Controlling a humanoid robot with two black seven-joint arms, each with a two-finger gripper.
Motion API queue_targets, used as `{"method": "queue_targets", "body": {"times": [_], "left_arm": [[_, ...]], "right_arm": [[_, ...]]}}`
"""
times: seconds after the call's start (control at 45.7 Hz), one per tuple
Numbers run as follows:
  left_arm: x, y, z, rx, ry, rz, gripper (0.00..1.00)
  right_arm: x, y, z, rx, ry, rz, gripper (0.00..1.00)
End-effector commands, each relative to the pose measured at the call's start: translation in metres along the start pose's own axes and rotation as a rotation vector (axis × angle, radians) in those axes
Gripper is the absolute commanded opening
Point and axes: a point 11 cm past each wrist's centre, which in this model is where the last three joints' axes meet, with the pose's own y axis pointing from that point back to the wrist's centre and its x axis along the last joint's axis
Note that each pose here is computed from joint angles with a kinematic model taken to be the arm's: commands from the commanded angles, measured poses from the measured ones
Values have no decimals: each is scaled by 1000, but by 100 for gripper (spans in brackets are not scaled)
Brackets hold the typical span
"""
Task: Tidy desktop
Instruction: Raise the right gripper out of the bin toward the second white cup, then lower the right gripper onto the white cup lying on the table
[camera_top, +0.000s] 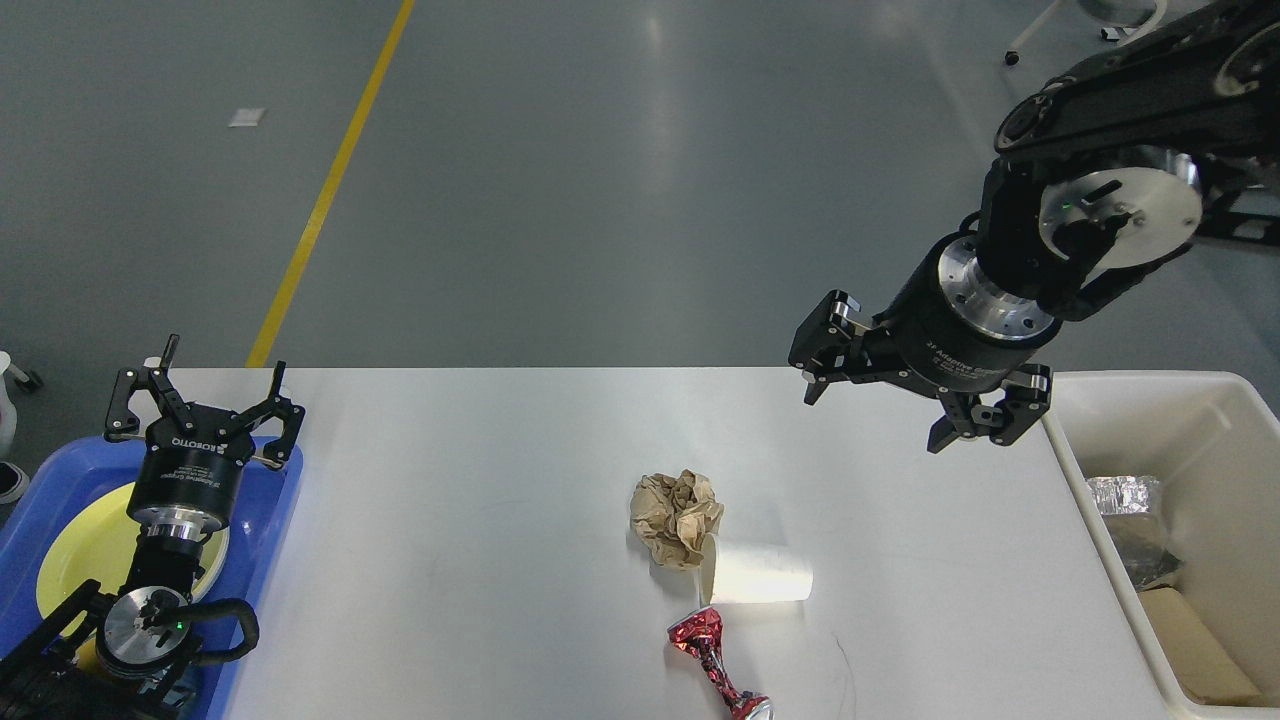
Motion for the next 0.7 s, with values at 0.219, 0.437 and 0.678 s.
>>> {"method": "queue_targets", "body": {"times": [0.219, 0.437, 0.678], "left_arm": [[0, 0, 0, 0, 0, 0, 96], [0, 0, 0, 0, 0, 0, 96], [0, 0, 0, 0, 0, 0, 96]], "right_arm": [[-22, -77, 10, -79, -496, 39, 100], [-43, -145, 10, -82, -707, -121, 100], [-35, -208, 10, -11, -884, -201, 100]]}}
